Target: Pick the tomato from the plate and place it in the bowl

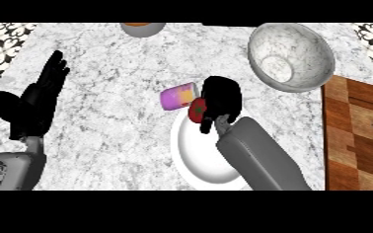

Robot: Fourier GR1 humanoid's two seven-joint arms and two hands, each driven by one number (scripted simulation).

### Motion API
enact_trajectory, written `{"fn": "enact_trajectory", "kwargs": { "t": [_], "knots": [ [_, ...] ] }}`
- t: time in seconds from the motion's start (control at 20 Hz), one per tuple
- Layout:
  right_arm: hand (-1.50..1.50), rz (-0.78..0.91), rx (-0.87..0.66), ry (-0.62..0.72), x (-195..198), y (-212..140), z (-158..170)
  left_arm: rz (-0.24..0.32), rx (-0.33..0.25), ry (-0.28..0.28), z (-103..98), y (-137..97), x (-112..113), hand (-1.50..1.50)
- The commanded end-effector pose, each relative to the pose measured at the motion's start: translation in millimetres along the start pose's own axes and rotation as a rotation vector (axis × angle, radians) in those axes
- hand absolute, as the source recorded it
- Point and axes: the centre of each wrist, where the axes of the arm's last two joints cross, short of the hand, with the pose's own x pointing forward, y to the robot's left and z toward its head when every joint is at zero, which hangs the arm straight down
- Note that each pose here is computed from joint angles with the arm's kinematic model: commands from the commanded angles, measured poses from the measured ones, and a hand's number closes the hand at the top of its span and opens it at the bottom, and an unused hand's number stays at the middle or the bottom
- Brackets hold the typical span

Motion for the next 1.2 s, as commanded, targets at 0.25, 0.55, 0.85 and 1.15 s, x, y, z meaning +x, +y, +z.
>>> {"fn": "enact_trajectory", "kwargs": {
  "t": [0.25,0.55,0.85,1.15],
  "knots": [
    [1.50,0.028,-0.405,-0.097,63.0,-90.0,16.4,0.005,0.026,0.028,11.8,7.8,-17.7,0.00],
    [1.50,-0.157,-0.571,-0.085,55.7,-154.2,33.7,0.004,0.046,0.019,13.6,1.4,-17.7,0.00],
    [1.50,-0.183,-0.608,0.003,20.0,-175.7,17.2,0.008,0.040,0.016,13.6,-2.2,-18.4,0.00],
    [1.50,-0.291,-0.593,-0.010,-48.9,-181.8,-27.5,0.001,0.024,0.013,7.2,3.0,-7.9,0.00]
  ]
}}
